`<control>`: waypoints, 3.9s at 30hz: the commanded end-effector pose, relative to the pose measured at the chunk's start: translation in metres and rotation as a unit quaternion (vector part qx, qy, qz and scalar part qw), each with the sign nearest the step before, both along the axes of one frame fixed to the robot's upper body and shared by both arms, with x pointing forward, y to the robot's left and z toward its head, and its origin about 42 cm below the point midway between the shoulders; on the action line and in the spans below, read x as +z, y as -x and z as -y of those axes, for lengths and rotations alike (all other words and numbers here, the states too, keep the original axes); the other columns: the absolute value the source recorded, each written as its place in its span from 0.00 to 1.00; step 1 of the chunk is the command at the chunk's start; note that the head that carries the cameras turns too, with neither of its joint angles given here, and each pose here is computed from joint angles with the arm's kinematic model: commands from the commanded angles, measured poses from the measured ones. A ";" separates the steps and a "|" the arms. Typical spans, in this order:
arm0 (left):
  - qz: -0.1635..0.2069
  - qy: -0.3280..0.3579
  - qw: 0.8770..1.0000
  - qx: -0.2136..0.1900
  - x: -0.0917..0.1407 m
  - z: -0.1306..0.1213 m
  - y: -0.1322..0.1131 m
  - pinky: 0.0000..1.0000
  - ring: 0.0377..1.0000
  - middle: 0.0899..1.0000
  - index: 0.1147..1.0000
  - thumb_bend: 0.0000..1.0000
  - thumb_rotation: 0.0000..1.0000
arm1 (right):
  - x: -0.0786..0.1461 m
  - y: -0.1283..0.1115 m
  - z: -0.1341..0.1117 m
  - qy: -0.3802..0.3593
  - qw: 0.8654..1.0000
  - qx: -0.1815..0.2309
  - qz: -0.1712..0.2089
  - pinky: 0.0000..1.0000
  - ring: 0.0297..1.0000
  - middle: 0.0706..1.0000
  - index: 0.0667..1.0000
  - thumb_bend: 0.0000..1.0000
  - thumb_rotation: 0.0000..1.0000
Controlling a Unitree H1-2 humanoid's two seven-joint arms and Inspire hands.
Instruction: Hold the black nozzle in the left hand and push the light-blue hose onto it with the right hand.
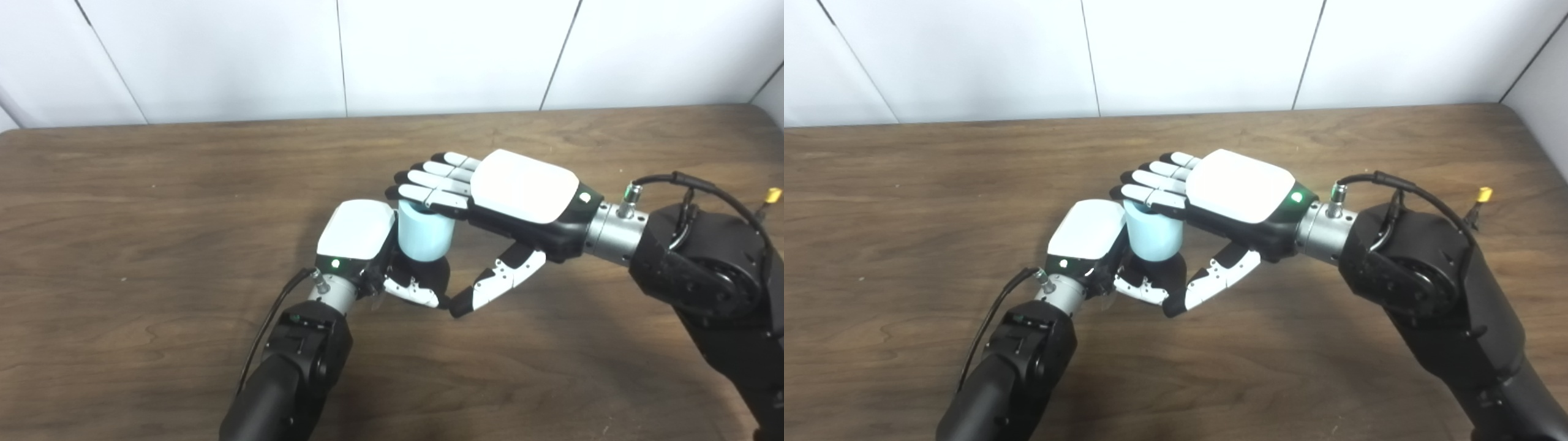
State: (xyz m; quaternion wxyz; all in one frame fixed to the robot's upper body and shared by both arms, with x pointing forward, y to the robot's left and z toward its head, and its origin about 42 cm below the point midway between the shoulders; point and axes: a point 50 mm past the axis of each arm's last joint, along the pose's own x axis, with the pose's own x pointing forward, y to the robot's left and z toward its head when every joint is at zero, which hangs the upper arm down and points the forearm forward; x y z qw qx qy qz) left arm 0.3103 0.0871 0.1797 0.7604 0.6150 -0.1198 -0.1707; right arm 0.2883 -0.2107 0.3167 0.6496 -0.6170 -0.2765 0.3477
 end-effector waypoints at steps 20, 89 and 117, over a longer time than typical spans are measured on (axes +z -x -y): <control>0.013 -0.013 1.000 -0.006 0.011 0.003 -0.001 0.47 0.51 0.44 0.39 0.50 0.00 | -0.042 0.002 0.008 0.082 0.995 -0.012 -0.062 0.97 0.98 0.97 0.95 0.71 1.00; 0.050 -0.042 0.998 0.017 0.017 -0.022 -0.008 0.81 0.85 0.92 0.95 1.00 0.40 | 0.016 -0.017 0.037 -0.162 0.981 -0.098 -0.034 0.88 0.97 0.99 0.99 0.62 1.00; 0.064 0.284 0.948 0.125 0.022 -0.135 0.002 0.65 0.79 0.85 0.90 0.83 0.45 | -0.059 -0.026 0.042 -0.321 0.912 -0.211 -0.145 0.83 0.92 0.98 1.00 0.58 1.00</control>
